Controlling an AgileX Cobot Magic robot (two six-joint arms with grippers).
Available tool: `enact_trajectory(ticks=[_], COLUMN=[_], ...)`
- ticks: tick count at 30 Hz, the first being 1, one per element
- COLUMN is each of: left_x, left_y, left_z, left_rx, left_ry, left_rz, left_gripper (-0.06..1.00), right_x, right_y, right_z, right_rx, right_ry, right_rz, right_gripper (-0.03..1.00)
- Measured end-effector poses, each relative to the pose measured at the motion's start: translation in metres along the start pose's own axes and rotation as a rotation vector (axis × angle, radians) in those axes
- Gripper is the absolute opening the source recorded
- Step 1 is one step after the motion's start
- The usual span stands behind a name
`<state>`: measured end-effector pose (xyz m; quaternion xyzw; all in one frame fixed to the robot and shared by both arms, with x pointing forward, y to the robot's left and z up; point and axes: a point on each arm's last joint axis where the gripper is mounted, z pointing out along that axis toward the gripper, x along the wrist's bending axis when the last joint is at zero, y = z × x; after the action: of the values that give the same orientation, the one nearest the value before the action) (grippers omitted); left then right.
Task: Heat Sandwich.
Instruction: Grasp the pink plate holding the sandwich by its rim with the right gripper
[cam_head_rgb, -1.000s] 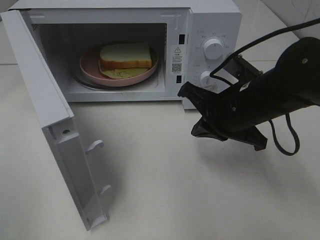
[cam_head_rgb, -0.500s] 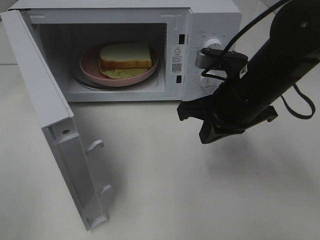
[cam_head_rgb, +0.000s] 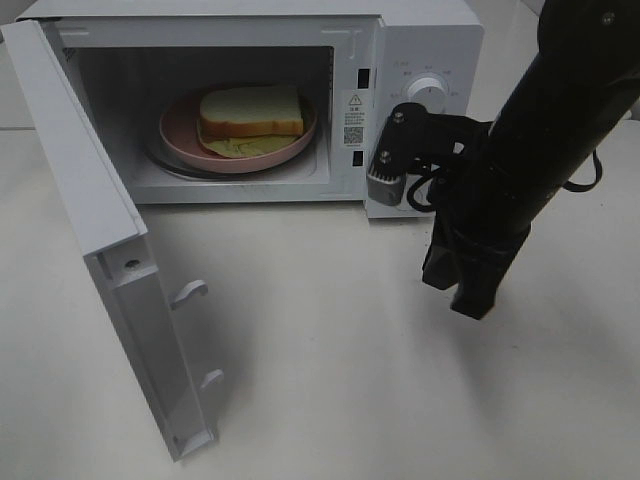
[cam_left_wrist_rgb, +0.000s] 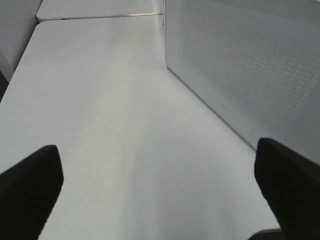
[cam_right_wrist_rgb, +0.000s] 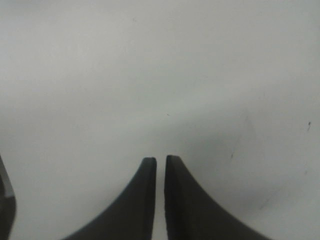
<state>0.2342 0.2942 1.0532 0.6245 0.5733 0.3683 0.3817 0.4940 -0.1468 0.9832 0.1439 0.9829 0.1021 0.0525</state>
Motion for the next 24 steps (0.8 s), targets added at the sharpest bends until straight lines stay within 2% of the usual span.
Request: enact_trajectory(ticks=[2, 3, 4, 5, 7, 10, 14, 15, 17, 18, 19, 20, 22, 23, 24], left_x=[0.0, 0.0, 0.0, 0.0, 0.0, 0.0, 0.0, 0.0, 0.0, 0.0, 0.0, 0.0, 0.0, 0.0, 0.0], left_y=[0.0, 0.0, 0.0, 0.0, 0.0, 0.0, 0.0, 0.0, 0.0, 0.0, 0.0, 0.0, 0.0, 0.0, 0.0], left_z=[0.0, 0.0, 0.0, 0.0, 0.0, 0.0, 0.0, 0.0, 0.0, 0.0, 0.0, 0.0, 0.0, 0.0, 0.0], left_rx=[0.0, 0.0, 0.0, 0.0, 0.0, 0.0, 0.0, 0.0, 0.0, 0.0, 0.0, 0.0, 0.0, 0.0, 0.0], left_ry=[0.0, 0.0, 0.0, 0.0, 0.0, 0.0, 0.0, 0.0, 0.0, 0.0, 0.0, 0.0, 0.0, 0.0, 0.0], left_rz=[0.0, 0.0, 0.0, 0.0, 0.0, 0.0, 0.0, 0.0, 0.0, 0.0, 0.0, 0.0, 0.0, 0.0, 0.0], left_gripper=[0.99, 0.99, 0.99, 0.99, 0.99, 0.99, 0.99, 0.99, 0.99, 0.99, 0.99, 0.99, 0.99, 0.99, 0.99], right_x=[0.001, 0.001, 0.001, 0.001, 0.001, 0.0, -0.003, -0.003, -0.007, -0.007, -0.008, -0.009, -0.01, -0.01, -0.01], right_y=[0.0, -0.001, -0.001, -0.001, -0.001, -0.002, -0.005, -0.006, -0.007, -0.007, -0.007, -0.007, -0.006, -0.006, -0.006], right_z=[0.0, 0.0, 0.0, 0.0, 0.0, 0.0, 0.0, 0.0, 0.0, 0.0, 0.0, -0.001, -0.001, -0.001, -0.001], right_rx=[0.005, 0.008, 0.009, 0.009, 0.013, 0.022, 0.06, 0.071, 0.096, 0.096, 0.099, 0.104, 0.101, 0.099, 0.099], right_ry=[0.006, 0.012, 0.012, 0.012, 0.01, 0.006, -0.012, -0.018, -0.049, -0.049, -0.061, -0.074, -0.084, -0.086, -0.086], right_rz=[-0.151, -0.275, -0.338, -0.338, -0.486, -0.551, -0.623, -0.638, -0.668, -0.668, -0.668, -0.66, -0.634, -0.62, -0.62], right_gripper=[0.09, 0.1, 0.1, 0.1, 0.12, 0.13, 0.2, 0.23, 0.38, 0.38, 0.43, 0.54, 0.68, 0.73, 0.73])
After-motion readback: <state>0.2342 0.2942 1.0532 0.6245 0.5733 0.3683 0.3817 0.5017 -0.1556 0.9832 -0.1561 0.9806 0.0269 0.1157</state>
